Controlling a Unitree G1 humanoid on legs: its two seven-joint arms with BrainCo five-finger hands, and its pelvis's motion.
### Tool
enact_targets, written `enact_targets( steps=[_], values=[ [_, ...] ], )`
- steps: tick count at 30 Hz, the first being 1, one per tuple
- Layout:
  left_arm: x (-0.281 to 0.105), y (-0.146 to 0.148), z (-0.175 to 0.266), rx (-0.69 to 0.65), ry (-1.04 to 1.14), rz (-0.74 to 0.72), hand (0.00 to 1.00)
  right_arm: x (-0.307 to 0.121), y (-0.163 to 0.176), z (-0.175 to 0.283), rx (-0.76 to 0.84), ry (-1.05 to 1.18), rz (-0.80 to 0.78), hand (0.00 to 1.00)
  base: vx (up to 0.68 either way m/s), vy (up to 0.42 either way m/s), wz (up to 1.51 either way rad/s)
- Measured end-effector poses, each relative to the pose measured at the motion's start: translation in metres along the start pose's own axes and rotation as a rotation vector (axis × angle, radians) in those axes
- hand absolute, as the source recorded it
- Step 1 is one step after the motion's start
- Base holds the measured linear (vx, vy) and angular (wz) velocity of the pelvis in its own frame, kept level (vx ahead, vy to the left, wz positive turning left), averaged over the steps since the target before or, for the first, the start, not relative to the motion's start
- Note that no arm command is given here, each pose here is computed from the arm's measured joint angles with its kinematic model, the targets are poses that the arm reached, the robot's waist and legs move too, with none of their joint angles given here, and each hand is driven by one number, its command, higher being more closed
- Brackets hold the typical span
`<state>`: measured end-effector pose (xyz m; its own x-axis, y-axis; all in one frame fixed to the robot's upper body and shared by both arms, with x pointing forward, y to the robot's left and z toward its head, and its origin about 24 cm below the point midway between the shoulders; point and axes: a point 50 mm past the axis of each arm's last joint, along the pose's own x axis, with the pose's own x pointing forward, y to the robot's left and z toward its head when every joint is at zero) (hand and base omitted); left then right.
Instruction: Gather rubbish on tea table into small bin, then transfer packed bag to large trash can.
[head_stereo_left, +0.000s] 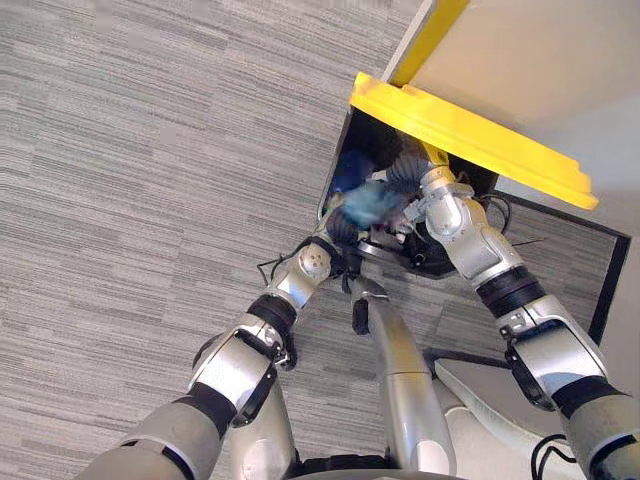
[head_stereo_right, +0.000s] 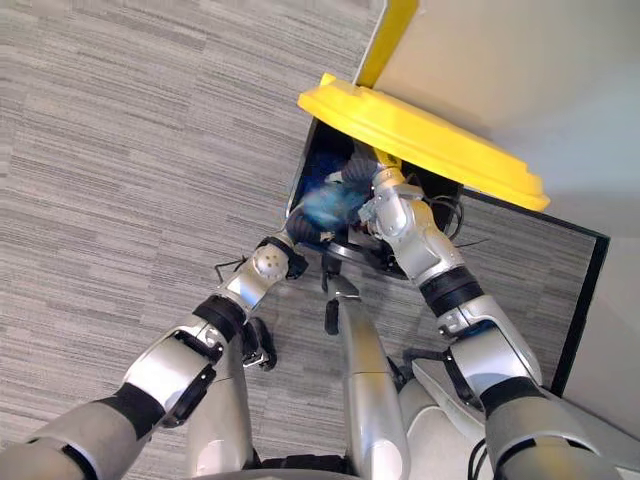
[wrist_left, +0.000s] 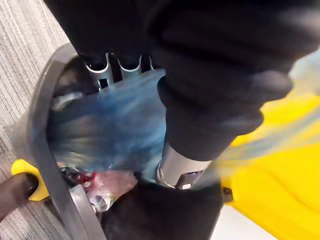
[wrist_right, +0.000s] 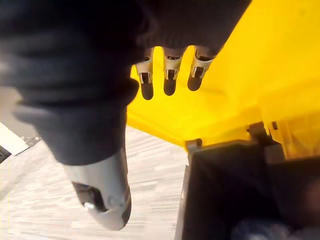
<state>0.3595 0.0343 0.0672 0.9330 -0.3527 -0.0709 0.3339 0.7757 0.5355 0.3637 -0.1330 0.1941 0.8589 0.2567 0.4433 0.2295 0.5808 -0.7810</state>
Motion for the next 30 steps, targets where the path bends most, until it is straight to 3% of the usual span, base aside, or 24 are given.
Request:
enact_targets(
  steps=[7, 16, 24, 30],
  values=[
    [-0.014, -0.011, -0.018, -0.025, 0.024, -0.031, 0.00, -0.033, 0.017, -0.015, 0.019, 0.049, 0.058, 0.00, -0.02, -0.056, 0.03],
    [-0.047, 0.002, -0.057, -0.112, 0.060, 0.013, 0.00, -0.097, 0.035, -0.061, 0.043, 0.265, 0.136, 0.00, -0.01, -0.060, 0.07],
    [-0.130, 0.034, -0.149, -0.312, 0.327, 0.212, 0.00, -0.159, 0.064, -0.093, 0.079, 0.487, 0.253, 0.00, 0.05, -0.069, 0.24],
    [-0.198, 0.040, -0.212, -0.362, 0.629, 0.298, 0.00, -0.192, 0.084, -0.110, 0.089, 0.619, 0.365, 0.00, 0.01, -0.027, 0.17]
  ],
)
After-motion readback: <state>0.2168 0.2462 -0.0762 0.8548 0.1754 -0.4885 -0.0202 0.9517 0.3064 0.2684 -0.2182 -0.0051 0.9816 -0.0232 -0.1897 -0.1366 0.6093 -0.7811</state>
